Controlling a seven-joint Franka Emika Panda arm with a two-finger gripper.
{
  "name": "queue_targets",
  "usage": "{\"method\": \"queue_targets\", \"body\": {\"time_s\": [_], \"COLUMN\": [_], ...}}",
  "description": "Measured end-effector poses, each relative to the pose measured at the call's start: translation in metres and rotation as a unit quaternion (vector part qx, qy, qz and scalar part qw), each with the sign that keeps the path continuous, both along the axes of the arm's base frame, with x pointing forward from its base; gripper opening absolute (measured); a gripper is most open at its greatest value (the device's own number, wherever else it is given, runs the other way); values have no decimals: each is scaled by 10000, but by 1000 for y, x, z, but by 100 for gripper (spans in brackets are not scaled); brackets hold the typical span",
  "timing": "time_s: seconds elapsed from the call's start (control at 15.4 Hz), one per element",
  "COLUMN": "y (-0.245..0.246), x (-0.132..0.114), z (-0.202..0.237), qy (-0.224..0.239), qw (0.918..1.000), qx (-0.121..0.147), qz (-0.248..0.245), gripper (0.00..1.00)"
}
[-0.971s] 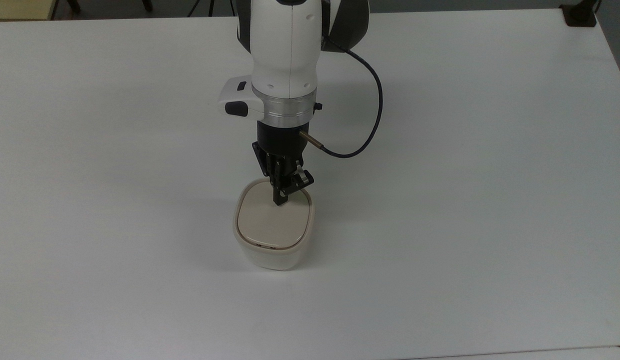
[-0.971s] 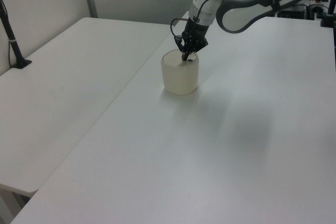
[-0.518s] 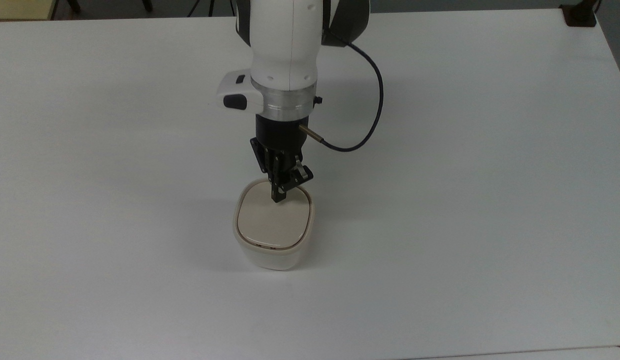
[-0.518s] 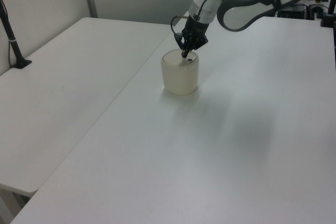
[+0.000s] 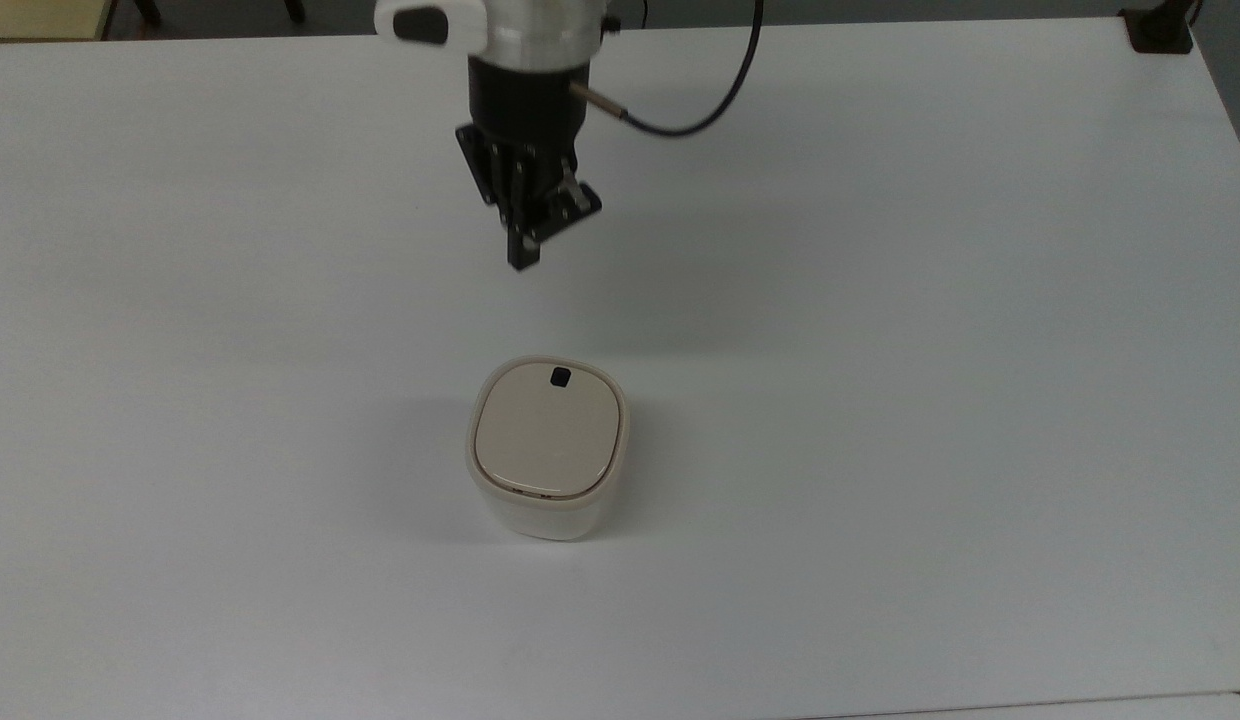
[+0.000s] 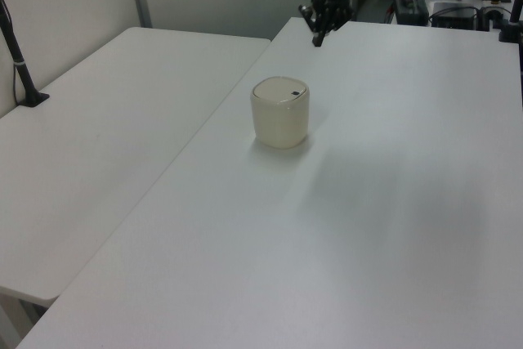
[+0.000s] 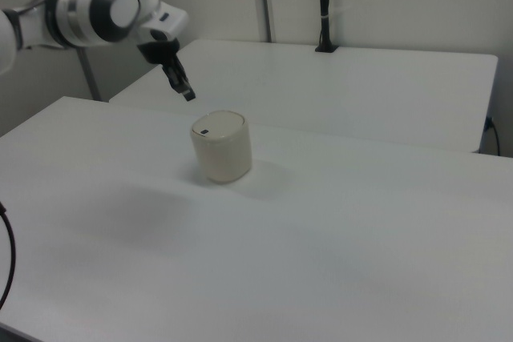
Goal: Close the trash bin
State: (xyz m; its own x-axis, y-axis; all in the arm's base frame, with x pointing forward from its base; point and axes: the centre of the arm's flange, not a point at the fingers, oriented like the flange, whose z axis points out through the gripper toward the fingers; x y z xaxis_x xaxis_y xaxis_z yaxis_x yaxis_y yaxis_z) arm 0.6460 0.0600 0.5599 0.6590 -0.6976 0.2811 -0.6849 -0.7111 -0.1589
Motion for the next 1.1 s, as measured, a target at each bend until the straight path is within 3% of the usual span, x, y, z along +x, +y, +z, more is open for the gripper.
{"method": "queue_targets", "body": {"time_s": [0.13,0.26,0.58,0.78,0.97,1.1], "y": [-2,-5,-19,-22,-34,-46], "x": [-19,-37,-82,-101,-102,-102], "z": [20,38,68,63,60,60], "qy": [268,495,742,965,1039,1055], "qw": [9993,9969,9849,9634,9362,9275], "qx": [3,47,-20,-220,-427,-493], "qz": [255,602,1565,2491,3331,3553], "gripper": [4,19,68,99,100,100]}}
